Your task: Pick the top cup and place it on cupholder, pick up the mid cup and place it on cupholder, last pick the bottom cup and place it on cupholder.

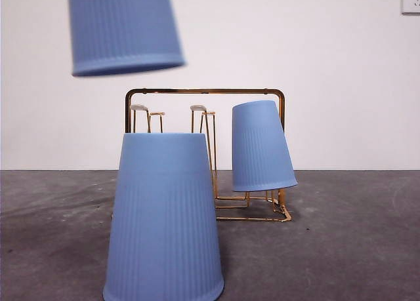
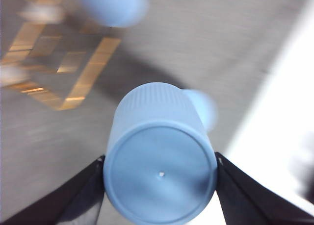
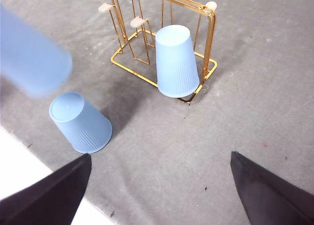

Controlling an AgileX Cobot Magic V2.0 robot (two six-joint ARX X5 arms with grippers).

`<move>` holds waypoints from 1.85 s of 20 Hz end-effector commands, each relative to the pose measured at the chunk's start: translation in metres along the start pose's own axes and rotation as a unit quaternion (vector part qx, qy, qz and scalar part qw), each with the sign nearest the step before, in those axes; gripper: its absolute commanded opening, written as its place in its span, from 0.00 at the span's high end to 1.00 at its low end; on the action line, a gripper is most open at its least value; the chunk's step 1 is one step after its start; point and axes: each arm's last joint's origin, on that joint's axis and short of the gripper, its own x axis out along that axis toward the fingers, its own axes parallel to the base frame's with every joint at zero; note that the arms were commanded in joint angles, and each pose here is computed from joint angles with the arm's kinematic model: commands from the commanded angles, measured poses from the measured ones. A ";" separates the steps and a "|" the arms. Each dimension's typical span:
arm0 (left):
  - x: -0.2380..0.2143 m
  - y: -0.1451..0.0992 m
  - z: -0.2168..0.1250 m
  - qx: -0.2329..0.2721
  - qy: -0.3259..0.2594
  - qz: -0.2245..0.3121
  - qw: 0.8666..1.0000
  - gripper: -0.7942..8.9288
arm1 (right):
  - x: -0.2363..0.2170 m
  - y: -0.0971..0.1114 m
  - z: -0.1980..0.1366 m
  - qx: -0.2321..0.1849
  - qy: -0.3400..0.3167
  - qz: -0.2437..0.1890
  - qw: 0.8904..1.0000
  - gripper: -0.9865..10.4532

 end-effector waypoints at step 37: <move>0.148 0.125 0.047 -0.157 0.039 0.099 0.982 0.63 | -0.001 0.001 0.003 -0.012 -0.007 0.001 1.000 0.52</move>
